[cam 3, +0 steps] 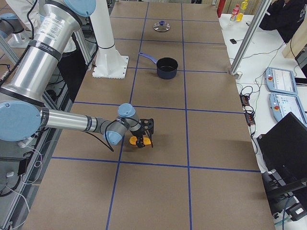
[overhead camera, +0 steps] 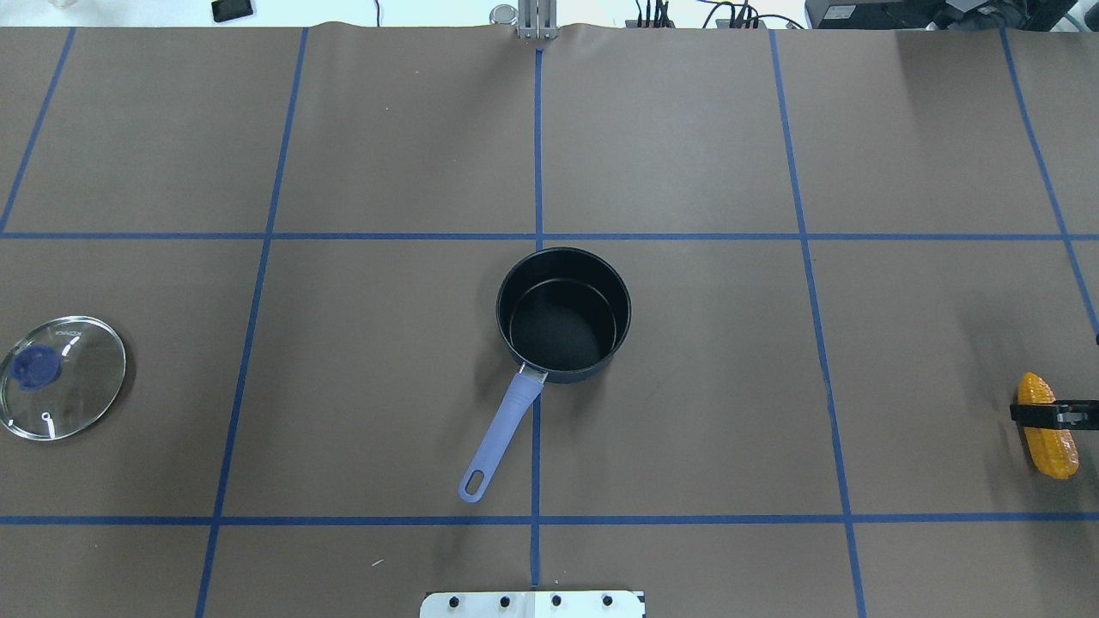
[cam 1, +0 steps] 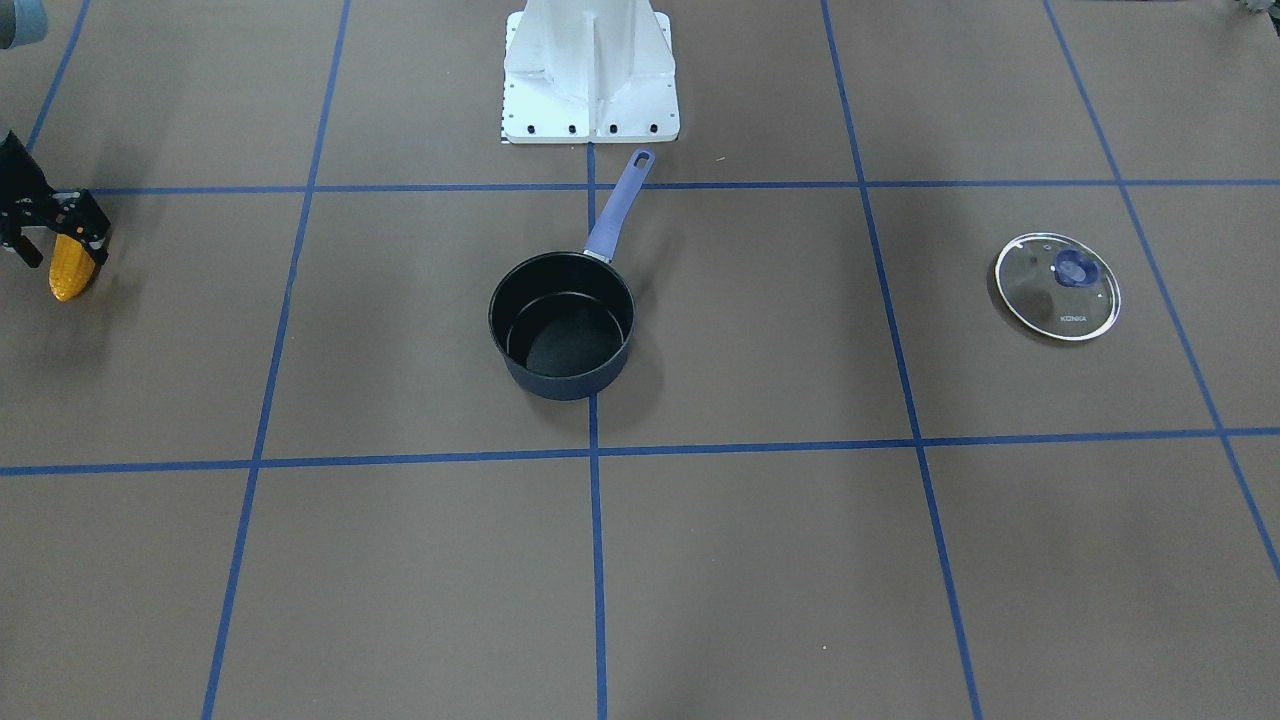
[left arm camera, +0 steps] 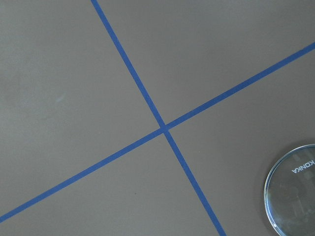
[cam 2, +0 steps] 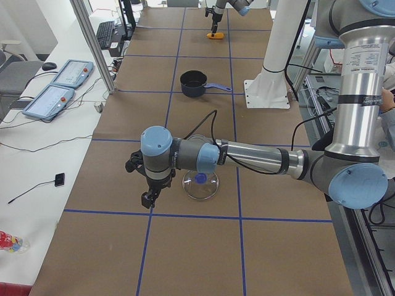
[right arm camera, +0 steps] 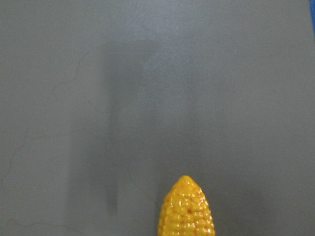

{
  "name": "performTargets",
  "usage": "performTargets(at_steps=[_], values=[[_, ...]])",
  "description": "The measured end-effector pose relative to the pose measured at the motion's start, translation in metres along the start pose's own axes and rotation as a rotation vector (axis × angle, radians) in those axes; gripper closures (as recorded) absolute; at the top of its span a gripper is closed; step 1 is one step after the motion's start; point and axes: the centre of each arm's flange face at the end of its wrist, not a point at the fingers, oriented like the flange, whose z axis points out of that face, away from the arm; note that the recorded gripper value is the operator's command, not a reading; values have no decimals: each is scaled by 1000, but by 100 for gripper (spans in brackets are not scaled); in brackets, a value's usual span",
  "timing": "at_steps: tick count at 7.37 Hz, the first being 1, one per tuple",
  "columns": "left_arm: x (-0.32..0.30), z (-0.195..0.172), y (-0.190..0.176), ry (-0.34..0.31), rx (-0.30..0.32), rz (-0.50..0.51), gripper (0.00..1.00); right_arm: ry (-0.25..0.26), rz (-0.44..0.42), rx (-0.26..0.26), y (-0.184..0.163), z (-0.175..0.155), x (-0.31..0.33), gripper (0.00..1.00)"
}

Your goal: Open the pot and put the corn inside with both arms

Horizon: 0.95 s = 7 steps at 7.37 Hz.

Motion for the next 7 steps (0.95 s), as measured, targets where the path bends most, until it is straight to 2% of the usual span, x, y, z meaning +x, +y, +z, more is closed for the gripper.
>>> performTargets(at_steps=[1,3,5,7], values=[[0,0,0,0,0,0,2,-11,-7,4,5,4,7,100],[0,1,1,1,-1,1,2,-32,-16,13,5,5,5,100],[0,2,3,2,-3,-1,2,-82,-25,25,-6,-9,-19,100],[-2,6,7,4,-11,-8,2,-130,-4,27,-51,-21,-73,100]])
